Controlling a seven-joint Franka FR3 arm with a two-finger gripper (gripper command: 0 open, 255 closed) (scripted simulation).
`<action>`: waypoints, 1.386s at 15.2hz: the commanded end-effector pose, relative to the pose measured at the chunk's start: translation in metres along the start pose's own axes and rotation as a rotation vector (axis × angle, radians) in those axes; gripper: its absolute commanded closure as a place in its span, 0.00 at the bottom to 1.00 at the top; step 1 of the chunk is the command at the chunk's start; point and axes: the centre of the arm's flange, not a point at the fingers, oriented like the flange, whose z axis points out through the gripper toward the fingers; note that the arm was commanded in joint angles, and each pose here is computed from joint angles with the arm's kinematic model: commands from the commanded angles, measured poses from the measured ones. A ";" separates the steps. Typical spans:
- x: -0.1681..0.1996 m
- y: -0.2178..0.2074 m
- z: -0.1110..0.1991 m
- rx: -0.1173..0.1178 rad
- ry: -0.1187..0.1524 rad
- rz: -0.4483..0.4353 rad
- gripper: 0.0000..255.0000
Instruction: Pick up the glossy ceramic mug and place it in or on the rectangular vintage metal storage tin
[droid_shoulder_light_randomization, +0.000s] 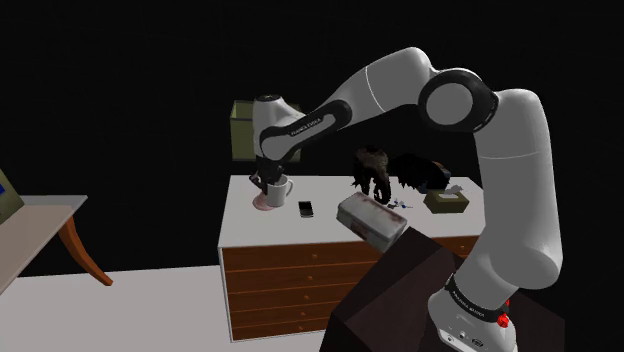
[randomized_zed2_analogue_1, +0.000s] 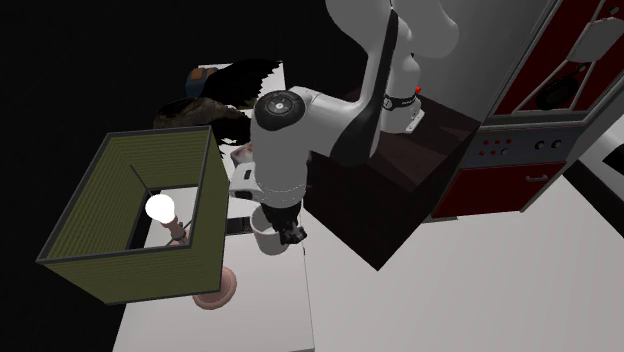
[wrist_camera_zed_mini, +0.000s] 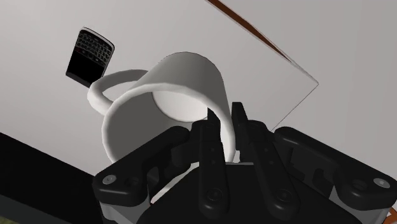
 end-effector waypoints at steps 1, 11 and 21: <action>0.001 0.000 -0.009 0.000 0.000 0.000 1.00; -0.072 0.109 -0.014 0.000 0.000 0.000 1.00; -0.146 0.219 -0.020 0.000 0.000 0.000 1.00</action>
